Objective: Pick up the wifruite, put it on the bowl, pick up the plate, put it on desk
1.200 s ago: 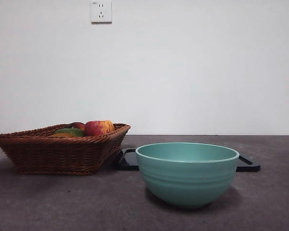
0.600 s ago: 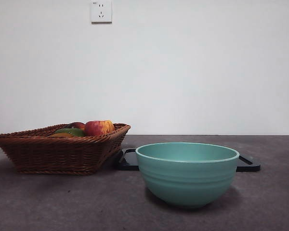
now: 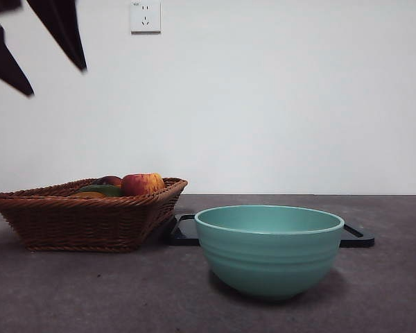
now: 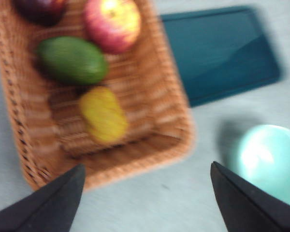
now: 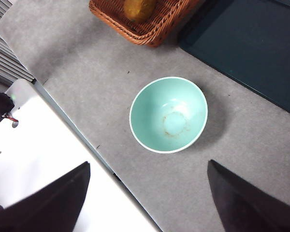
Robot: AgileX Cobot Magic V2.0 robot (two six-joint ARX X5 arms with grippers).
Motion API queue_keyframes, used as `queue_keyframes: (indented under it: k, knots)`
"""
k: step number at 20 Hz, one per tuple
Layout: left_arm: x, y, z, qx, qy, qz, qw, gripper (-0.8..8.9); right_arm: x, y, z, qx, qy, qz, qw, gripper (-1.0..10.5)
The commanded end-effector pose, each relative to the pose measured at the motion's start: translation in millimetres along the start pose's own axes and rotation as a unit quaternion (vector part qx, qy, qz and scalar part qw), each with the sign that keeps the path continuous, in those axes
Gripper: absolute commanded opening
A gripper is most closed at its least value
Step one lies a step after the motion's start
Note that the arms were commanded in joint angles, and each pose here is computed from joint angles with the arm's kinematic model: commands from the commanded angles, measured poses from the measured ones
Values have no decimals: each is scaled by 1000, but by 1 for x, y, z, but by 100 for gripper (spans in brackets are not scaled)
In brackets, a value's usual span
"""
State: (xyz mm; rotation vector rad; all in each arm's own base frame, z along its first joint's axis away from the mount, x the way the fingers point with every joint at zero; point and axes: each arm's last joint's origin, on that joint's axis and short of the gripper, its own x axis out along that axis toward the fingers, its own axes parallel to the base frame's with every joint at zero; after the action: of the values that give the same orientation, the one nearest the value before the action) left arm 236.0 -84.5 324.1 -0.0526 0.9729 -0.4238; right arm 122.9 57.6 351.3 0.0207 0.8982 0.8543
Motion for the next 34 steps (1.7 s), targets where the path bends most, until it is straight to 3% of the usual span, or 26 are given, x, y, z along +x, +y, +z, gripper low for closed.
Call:
queue_keyframes:
  k: [1,10,19,22,25,30,34]
  knots:
    - [25,0,12,4,11,28,1000,402,-2,2,4,-1,-6,2,1000,388]
    - [128,13,19,-2,71,87,994,405,-2,2,6,-8,-17,2,1000,388]
    - [169,21,14,-6,92,92,992,400,-2,2,7,-8,-18,2,1000,388]
    - [172,21,14,-6,92,92,991,240,-2,2,7,-8,-18,1,1000,388]
    - [167,20,15,-8,92,92,992,239,-2,2,7,-8,-18,1,1000,387]
    - [100,-15,26,19,6,56,998,240,-2,1,7,-9,-19,1,1000,388]
    - [50,-81,11,87,-33,-60,994,241,-2,1,8,-11,-22,1,1000,387]
